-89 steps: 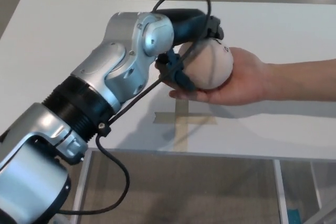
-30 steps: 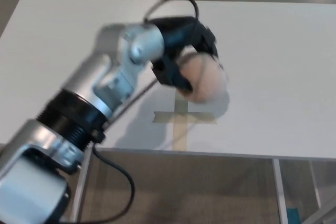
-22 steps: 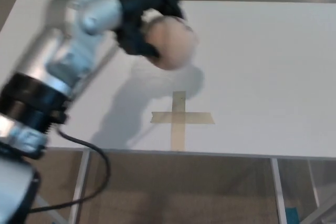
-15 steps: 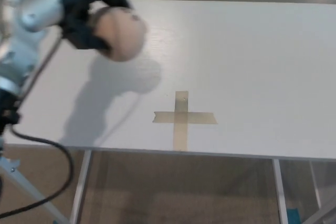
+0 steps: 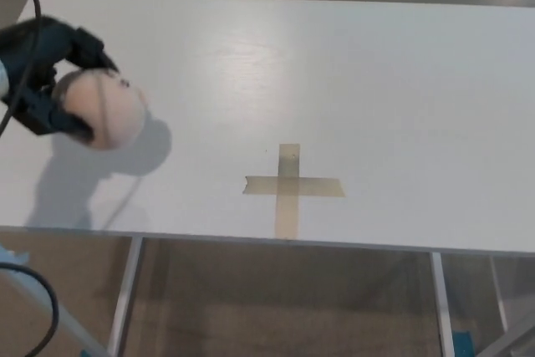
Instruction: Use the left hand to take the pink dumpling toy on a person's hand and put it on the desk.
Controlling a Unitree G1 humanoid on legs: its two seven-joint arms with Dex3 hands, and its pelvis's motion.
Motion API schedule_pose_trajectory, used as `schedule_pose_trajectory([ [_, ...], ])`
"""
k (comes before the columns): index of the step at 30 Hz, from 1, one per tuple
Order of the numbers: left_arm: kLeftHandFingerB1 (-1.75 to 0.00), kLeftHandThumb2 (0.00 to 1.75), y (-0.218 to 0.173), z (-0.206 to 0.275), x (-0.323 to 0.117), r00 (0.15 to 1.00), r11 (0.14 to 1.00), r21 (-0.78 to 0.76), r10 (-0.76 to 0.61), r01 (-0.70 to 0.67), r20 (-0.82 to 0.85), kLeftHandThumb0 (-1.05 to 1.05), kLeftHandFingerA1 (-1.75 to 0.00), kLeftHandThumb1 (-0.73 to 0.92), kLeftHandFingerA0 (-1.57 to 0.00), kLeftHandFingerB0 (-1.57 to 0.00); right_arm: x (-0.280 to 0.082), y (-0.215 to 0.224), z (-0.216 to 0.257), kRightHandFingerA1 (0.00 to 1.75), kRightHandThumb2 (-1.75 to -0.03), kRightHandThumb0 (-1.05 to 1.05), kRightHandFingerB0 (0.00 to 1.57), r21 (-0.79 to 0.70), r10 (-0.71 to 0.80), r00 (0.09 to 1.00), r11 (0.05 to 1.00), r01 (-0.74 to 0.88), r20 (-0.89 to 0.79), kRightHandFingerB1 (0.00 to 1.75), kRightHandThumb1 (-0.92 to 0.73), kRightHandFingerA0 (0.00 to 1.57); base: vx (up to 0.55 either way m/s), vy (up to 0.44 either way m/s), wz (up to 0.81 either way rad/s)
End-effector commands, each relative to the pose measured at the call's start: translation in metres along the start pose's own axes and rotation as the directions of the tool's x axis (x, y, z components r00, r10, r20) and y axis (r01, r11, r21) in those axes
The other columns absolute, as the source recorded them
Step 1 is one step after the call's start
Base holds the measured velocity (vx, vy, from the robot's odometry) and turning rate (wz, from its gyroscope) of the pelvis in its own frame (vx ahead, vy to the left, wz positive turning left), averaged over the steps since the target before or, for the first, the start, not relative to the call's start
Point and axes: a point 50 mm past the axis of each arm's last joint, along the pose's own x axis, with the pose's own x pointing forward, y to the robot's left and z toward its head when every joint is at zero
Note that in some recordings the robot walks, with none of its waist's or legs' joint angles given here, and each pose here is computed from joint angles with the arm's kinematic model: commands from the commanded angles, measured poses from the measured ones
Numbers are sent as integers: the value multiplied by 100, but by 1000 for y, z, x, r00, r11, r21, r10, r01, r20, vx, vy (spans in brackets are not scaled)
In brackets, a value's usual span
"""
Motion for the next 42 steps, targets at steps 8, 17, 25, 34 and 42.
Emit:
schedule_pose_trajectory([
  [8,-51,63,-50,-11,15,998,998,18,-54,54,-17,-22,-106,77,-84,-83,-1,-2,-4,48,-57,-38,59,8,-5,1000,1000,5,-6,42,-62,77,0,0,0],
  [17,-52,63,-59,-3,18,997,997,6,-73,73,20,-19,-73,76,-99,-82,-1,-2,-3,48,-57,-39,58,-4,-4,1000,1000,4,-5,42,-62,76,0,0,0],
  [25,-54,63,-63,2,18,996,997,-7,-72,73,44,-18,-78,76,-96,-84,0,-2,1,48,-57,-39,58,11,-10,1000,1000,10,-1,42,-62,76,0,0,0],
  [34,-9,83,-75,12,15,992,991,54,-121,120,18,-78,0,45,0,0,-2,-11,-12,48,-57,-40,59,20,-20,1000,1000,21,-17,42,-62,77,0,0,0],
  [42,-8,85,-73,27,14,995,999,20,-41,40,85,-78,0,43,0,0,-2,-18,-7,48,-57,-39,60,35,-37,999,999,37,-12,43,-62,77,0,0,0],
])
